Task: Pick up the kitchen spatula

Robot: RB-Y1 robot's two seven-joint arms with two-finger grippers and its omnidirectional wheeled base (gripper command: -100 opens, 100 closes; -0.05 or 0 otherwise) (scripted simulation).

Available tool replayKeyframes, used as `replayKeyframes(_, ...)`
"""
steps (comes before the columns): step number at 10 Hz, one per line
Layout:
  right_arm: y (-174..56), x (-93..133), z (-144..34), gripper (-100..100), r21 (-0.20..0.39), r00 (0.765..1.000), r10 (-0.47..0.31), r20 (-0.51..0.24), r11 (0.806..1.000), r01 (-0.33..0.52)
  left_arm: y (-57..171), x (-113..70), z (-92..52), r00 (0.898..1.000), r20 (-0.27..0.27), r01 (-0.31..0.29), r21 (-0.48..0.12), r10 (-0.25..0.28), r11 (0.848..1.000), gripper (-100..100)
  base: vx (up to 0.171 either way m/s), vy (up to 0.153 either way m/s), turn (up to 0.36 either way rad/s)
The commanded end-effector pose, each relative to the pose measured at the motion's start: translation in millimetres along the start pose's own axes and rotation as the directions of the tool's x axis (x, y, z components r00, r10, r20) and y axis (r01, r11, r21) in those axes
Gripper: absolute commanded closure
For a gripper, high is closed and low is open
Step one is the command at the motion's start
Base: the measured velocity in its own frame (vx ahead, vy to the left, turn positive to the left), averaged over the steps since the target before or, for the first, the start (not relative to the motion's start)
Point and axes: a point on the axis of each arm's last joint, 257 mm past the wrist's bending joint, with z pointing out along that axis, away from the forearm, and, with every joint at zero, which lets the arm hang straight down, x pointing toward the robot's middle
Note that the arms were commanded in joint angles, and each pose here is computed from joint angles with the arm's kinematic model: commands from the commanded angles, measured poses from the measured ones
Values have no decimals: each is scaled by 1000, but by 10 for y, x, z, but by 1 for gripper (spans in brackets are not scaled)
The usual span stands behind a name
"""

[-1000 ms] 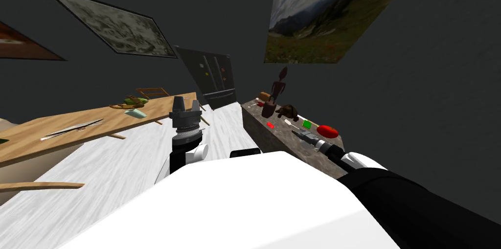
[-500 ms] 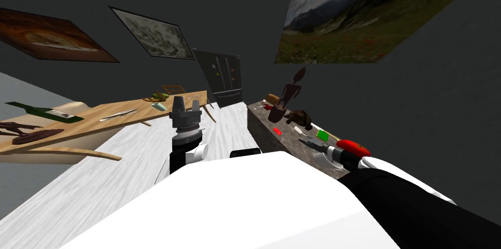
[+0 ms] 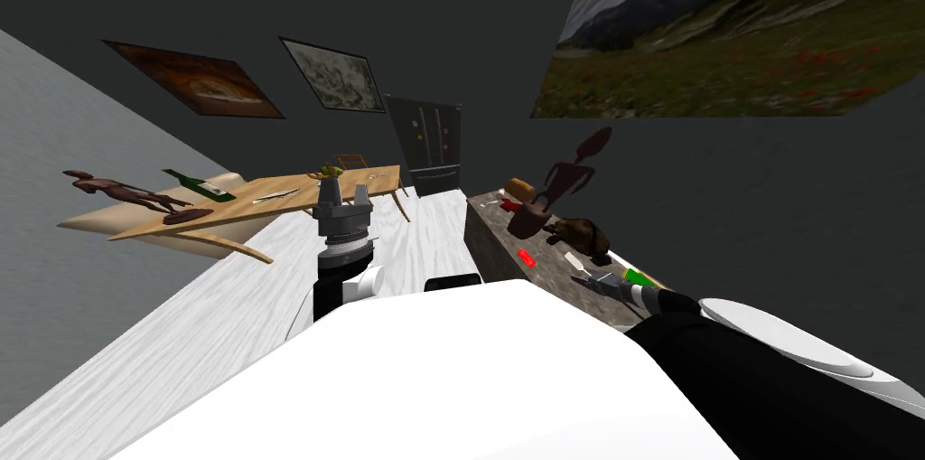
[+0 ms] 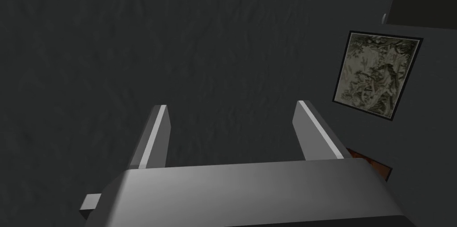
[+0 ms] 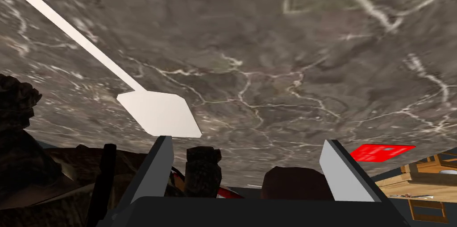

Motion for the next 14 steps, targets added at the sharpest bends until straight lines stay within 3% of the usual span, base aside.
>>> replayKeyframes(1, -80, 134, -60, -100, 4, 999, -7, -51, 1000, 8, 0, 0, 0, 1000, 0, 0, 0, 0, 1000, 0, 59, -9, 80)
replayKeyframes(2, -152, 320, -159, -100, 4, 992, -20, -123, 1000, 20, 0, -1, 0, 1000, 0, 0, 0, 0, 1000, 0, 46, 1, 129)
replayKeyframes(3, -175, 350, -173, -100, 10, 992, -13, -128, 1000, 15, 0, 0, 0, 1000, 0, 0, 0, 0, 1000, 0, 34, -2, 98)
replayKeyframes(6, -366, 940, -537, -100, 14, 944, -13, -331, 1000, 19, 0, 0, 0, 1000, 0, 0, 0, 0, 1000, 0, 63, -19, 210)
replayKeyframes(7, -366, 940, -537, -100, 14, 944, -13, -331, 1000, 19, 0, 0, 0, 1000, 0, 0, 0, 0, 1000, 0, 56, -24, 66)
replayKeyframes(8, -392, 1119, -655, -100, 11, 921, -9, -389, 1000, 14, 0, -1, 0, 1000, 0, 0, 0, 0, 1000, 0, 50, -23, 83)
replayKeyframes(9, -392, 1119, -655, -100, 11, 921, -9, -389, 1000, 14, 0, 0, 0, 1000, 0, 0, 0, 0, 1000, 0, 33, -19, 59)
replayKeyframes(10, -398, 1289, -766, -100, 6, 898, -3, -441, 1000, 7, 0, -1, 0, 1000, 0, 0, 0, 0, 1000, 0, 40, -16, 103)
replayKeyframes(11, -361, 1589, -961, -100, -7, 850, 8, -526, 1000, -14, 0, 0, 0, 1000, 0, 0, 0, 0, 1000, 0, 82, -38, 226)
replayKeyframes(13, -361, 1589, -961, -100, -7, 850, 8, -526, 1000, -14, 0, -1, -1, 1000, 0, 0, 0, 0, 1000, 0, 53, -36, 42)
replayKeyframes(14, -326, 1717, -1042, -100, -15, 828, 13, -560, 1000, -26, 0, -1, 0, 1000, 0, 0, 0, 0, 1000, 0, 24, -19, 52)
